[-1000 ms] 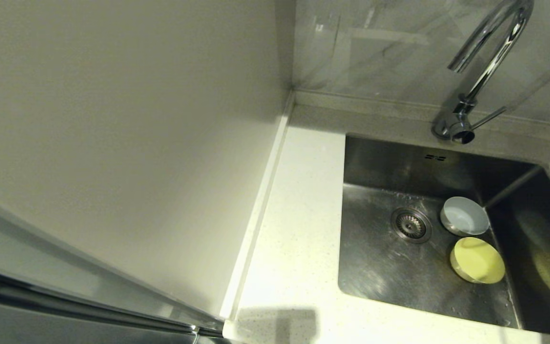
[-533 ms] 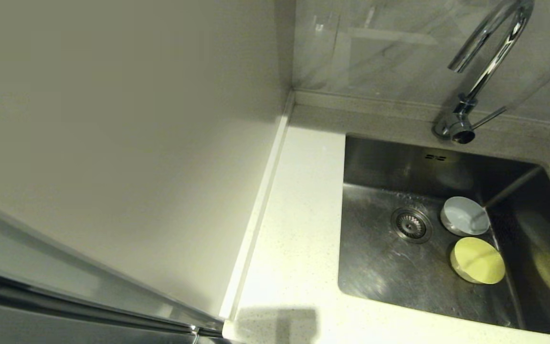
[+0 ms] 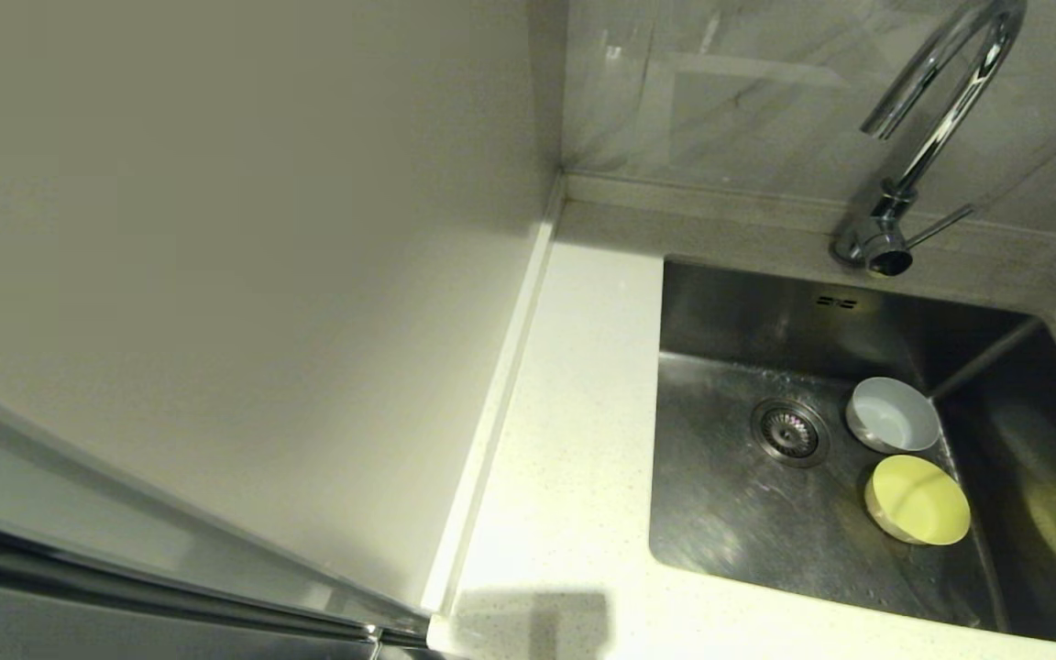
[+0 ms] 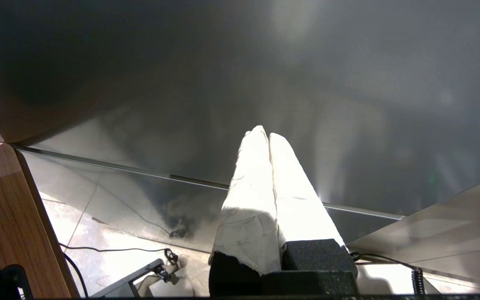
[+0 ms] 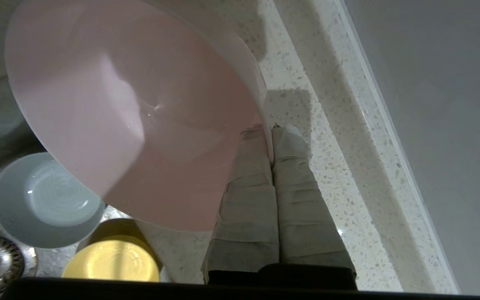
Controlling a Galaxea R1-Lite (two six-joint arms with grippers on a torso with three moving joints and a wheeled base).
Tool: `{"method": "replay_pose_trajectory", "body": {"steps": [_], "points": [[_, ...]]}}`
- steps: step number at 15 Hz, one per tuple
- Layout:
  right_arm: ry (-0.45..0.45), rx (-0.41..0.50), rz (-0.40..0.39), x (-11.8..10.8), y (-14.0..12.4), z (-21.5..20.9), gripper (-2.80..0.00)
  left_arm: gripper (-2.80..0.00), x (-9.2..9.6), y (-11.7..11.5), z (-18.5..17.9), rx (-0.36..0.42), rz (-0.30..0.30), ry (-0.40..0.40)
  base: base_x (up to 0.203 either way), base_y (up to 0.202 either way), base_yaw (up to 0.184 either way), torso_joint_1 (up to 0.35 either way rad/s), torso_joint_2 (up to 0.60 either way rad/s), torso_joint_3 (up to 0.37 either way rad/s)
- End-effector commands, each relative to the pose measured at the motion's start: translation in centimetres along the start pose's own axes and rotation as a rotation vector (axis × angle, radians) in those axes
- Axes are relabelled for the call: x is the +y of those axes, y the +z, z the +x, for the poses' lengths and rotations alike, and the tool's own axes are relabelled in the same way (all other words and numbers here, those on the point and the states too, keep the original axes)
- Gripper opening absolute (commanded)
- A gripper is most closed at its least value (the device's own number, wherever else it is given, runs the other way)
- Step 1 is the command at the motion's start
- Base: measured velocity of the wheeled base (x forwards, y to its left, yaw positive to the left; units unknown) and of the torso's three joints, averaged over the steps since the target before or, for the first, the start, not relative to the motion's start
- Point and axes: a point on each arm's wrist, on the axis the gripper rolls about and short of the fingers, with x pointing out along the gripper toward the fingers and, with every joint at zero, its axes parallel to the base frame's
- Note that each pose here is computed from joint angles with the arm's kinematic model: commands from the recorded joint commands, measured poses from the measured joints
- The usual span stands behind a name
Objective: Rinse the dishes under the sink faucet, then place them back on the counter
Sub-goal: Put a bowl back to the table from the sink
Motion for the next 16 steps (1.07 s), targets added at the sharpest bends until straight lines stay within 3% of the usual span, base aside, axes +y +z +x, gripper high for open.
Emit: {"method": "replay_pose_trajectory", "body": {"steps": [1,6,10,13,16], "points": [[-0.041,0.017,-0.011,-0.1,-0.4,0.8,0.00,-2.80,0.0,-0.1,0.0,0.003,0.000,0.000,0.000,0.000,0.000,0.000,0.00,0.000],[-0.054,0.005,-0.027,-0.1,-0.2,0.6,0.00,-2.80,0.0,-0.1,0.0,0.003,0.000,0.000,0.000,0.000,0.000,0.000,0.00,0.000],[-0.033,-0.112,-0.030,0.2,1.5,-1.9,0.00,-2.80,0.0,-0.1,0.0,0.003,0.000,0.000,0.000,0.000,0.000,0.000,0.00,0.000],[0.177,-0.174,-0.107,1.0,2.7,-7.3,0.00,-2.80,0.0,-0.1,0.0,0.003,0.000,0.000,0.000,0.000,0.000,0.000,0.00,0.000],[0.353,-0.048,-0.312,5.1,0.7,-12.0,0.00,-2.80,0.0,-0.1,0.0,0.003,0.000,0.000,0.000,0.000,0.000,0.000,0.00,0.000]]}}
